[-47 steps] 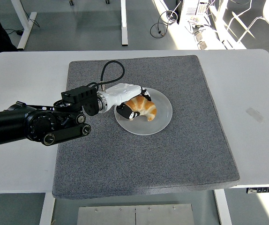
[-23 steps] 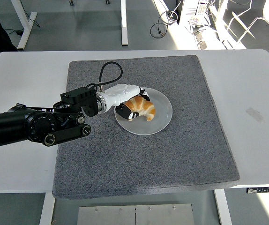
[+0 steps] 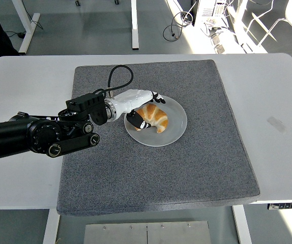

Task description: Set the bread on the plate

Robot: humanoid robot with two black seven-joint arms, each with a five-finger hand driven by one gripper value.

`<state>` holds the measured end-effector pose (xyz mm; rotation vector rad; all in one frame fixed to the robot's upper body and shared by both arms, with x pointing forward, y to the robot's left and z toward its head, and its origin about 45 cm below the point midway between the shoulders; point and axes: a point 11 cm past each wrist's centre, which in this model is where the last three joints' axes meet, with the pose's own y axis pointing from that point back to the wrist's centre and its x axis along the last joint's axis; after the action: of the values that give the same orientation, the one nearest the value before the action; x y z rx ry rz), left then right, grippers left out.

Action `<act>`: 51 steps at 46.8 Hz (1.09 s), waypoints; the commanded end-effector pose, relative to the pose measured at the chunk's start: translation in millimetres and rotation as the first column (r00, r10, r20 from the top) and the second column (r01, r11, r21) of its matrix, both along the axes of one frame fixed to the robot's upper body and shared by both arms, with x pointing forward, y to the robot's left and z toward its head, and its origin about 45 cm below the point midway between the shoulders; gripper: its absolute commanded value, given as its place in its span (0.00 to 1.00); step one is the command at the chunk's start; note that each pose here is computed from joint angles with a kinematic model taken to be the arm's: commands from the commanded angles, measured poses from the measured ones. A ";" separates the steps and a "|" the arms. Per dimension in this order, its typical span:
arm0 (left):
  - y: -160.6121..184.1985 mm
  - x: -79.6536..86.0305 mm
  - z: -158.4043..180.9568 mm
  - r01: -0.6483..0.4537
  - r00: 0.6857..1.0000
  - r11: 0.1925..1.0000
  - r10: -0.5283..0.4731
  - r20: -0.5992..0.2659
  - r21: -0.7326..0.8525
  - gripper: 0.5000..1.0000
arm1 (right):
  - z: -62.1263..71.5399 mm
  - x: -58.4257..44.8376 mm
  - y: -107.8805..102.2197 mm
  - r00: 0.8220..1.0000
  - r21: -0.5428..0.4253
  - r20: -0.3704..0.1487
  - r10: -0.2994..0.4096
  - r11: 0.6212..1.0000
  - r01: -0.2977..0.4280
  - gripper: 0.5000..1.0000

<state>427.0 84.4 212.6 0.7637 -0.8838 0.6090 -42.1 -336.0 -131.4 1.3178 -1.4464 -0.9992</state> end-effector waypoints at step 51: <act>125.4 67.1 53.6 -0.551 0.739 0.027 0.479 -0.473 -0.834 0.65 | 0.0 0.0 0.0 1.000 0.000 0.000 0.000 1.000 0.000 1.00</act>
<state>492.6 202.8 268.0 -0.0993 0.0063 1.5877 -42.1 -336.0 -131.4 1.3179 -1.4464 -0.9992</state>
